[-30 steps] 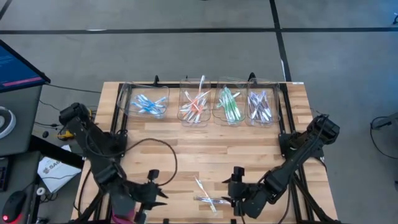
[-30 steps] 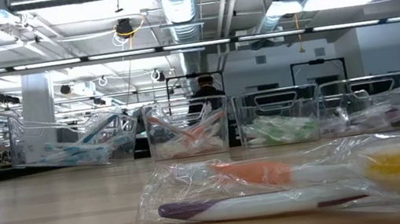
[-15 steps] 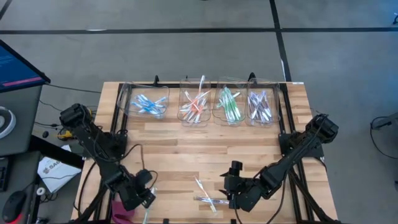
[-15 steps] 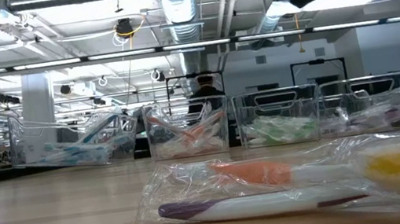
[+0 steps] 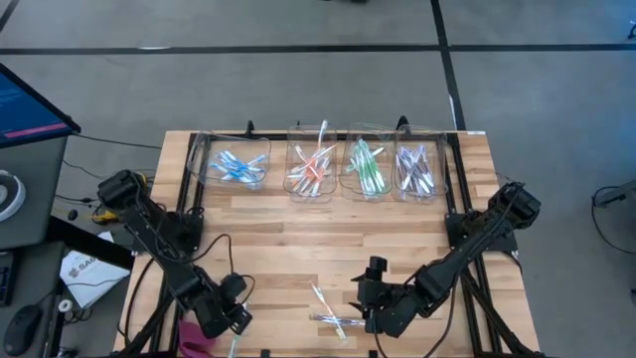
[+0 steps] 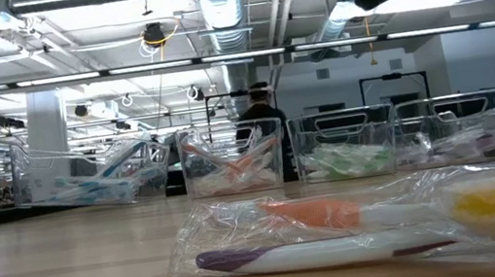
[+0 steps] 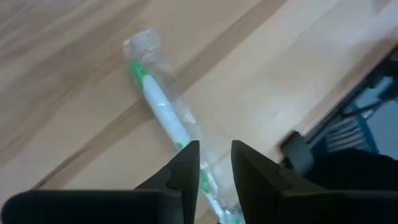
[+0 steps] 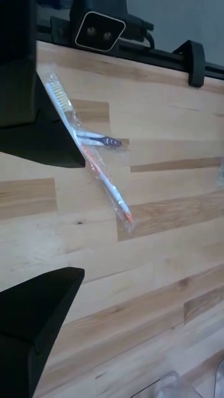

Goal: Pick & Place Toothbrushes
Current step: Put the green toothbrush into the middle right transparent bin

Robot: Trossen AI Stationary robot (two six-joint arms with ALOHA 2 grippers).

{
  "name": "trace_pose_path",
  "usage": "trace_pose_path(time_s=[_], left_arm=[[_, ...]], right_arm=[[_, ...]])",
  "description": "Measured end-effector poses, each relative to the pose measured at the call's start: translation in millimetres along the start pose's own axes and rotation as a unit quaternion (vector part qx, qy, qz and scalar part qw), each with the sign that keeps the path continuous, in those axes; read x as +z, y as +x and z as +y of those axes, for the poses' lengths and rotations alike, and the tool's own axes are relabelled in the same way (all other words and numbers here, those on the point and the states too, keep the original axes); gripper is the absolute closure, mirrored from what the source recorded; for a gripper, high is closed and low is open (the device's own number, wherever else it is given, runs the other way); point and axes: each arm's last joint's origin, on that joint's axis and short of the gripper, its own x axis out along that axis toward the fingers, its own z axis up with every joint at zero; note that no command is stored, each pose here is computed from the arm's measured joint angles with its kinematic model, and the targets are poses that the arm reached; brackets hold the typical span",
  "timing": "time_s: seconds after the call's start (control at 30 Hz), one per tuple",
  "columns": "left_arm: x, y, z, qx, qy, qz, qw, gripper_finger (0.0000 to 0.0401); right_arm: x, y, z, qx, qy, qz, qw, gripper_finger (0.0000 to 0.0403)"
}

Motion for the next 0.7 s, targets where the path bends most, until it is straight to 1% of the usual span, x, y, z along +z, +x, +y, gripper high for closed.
trace_pose_path(time_s=[0.23, 0.5, 0.7], left_arm=[[-1.3, 15.3, 4.1, 0.032, 0.002, 0.0, 0.999, 0.0315], [-0.7, 19.1, 4.9, 0.042, -0.001, 0.009, 0.999, 0.0316], [-0.2, 21.3, 5.1, 0.047, -0.001, 0.012, 0.999, 0.0335]], right_arm=[[0.0, 0.0, 0.0, 0.0, 0.0, 0.0, 1.0, 0.0133], [0.0, 0.0, 0.0, 0.0, 0.002, 0.0, 1.0, 0.0133], [0.0, 0.0, 0.0, 0.0, 0.001, 0.0, 1.0, 0.0133]])
